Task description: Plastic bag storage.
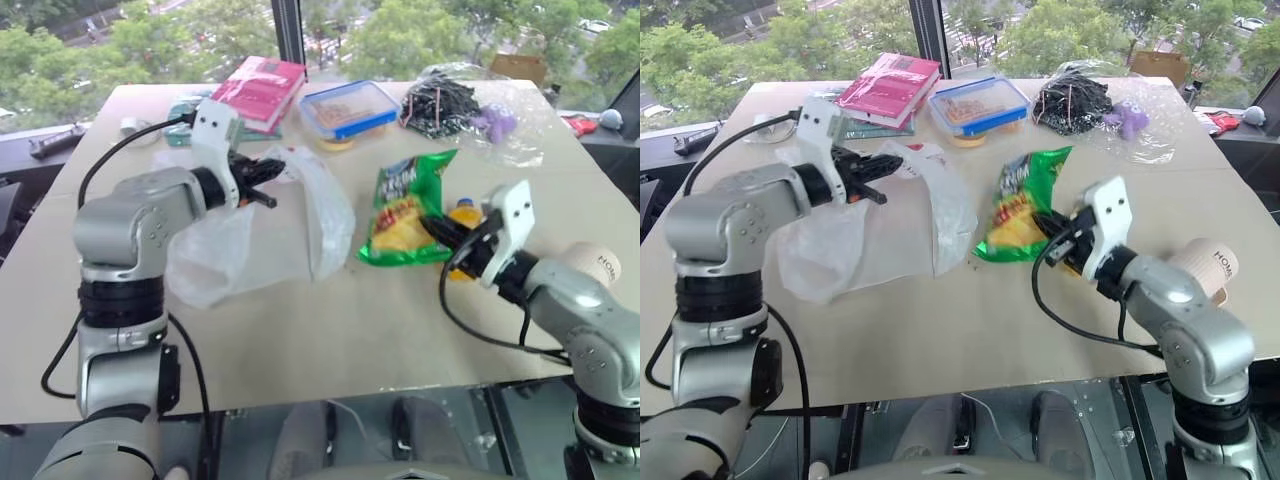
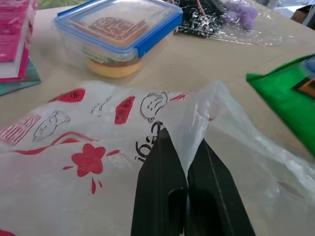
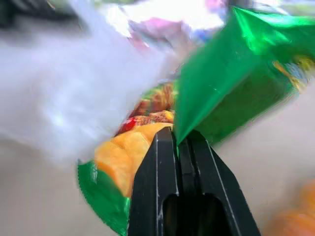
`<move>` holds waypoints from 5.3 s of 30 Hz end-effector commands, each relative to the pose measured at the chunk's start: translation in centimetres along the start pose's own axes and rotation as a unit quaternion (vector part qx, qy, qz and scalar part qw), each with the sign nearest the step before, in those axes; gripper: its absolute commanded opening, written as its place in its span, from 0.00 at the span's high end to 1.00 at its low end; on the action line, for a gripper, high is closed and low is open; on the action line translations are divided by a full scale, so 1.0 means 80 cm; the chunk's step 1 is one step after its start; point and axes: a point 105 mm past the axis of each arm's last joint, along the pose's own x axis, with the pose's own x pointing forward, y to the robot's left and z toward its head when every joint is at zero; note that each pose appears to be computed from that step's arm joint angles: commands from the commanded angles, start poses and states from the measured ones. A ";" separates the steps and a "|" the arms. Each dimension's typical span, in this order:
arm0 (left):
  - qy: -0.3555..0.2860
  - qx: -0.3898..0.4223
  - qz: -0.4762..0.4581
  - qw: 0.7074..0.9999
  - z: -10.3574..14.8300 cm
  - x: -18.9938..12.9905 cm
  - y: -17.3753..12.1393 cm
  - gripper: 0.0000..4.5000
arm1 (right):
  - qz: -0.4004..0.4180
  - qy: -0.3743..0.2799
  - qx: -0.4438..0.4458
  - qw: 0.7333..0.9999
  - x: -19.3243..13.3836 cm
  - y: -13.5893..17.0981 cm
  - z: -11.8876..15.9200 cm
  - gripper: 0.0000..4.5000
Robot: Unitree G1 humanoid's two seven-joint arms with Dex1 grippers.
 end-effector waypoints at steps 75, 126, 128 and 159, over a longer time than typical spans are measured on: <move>-0.093 -0.241 -0.169 0.951 0.026 -0.015 -0.111 1.00 | 0.031 -0.016 0.213 0.976 0.235 0.029 -0.078 0.29; -0.080 -0.151 -0.143 0.975 0.030 -0.004 -0.083 1.00 | -0.342 0.386 0.034 0.856 -0.053 -0.147 -0.111 0.27; -0.081 -0.150 -0.141 0.975 0.031 -0.004 -0.081 1.00 | -0.318 0.351 0.001 0.881 -0.047 -0.137 -0.091 0.27; -0.059 -0.061 -0.205 0.975 0.026 -0.053 -0.092 1.00 | -0.099 0.225 0.001 0.969 0.130 -0.054 -0.060 0.27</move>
